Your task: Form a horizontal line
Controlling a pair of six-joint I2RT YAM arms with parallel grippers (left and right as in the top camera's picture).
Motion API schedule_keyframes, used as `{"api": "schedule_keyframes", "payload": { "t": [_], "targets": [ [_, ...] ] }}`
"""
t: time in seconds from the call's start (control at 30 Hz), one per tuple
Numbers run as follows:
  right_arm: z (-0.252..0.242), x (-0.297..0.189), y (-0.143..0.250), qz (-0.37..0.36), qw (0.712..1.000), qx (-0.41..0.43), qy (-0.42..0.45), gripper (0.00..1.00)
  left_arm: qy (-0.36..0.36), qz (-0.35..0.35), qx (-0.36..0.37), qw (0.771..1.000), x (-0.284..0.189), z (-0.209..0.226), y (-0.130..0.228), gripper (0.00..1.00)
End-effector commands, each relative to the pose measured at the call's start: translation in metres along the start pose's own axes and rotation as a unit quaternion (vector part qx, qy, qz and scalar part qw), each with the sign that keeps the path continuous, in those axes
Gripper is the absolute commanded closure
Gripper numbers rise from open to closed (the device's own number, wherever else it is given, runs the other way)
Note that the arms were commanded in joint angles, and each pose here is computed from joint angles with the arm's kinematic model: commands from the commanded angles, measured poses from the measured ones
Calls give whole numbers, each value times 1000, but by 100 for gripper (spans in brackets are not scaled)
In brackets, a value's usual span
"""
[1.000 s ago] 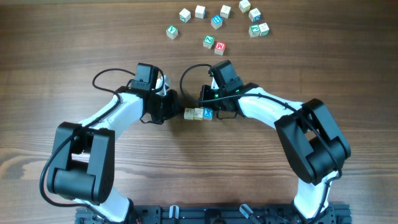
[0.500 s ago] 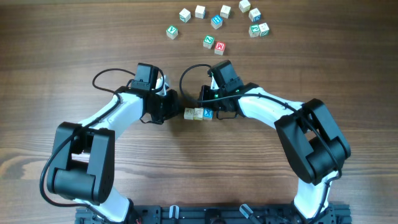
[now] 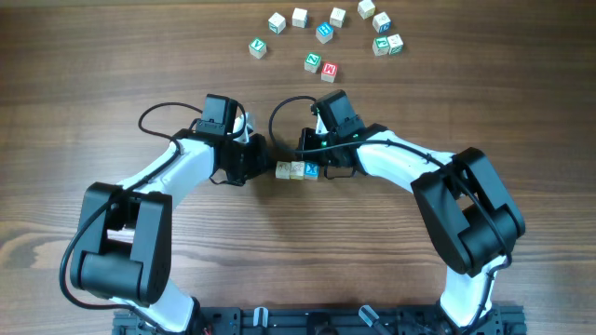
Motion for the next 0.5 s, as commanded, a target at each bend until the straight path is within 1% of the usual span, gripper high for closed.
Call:
{"api": "schedule_keyframes", "payload": {
  "t": [0.0, 0.47],
  "targets": [
    [5, -3, -5, -4, 1000, 3, -13, 96, -4, 7, -6, 1000, 4, 5, 3, 96],
    [6, -3, -4, -2, 1000, 4, -15, 96, -4, 7, -6, 1000, 4, 5, 3, 96]
  ]
}}
Point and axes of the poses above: each gripper's point midway between its finger pads, its own x axis out along the fingers, its own z axis along the line the jaws close on, y = z × x, the point moved 4 cm from there along -x, back along the fingers, and after that the axes turned 11 degrees about -x, right-handed, at the moved point
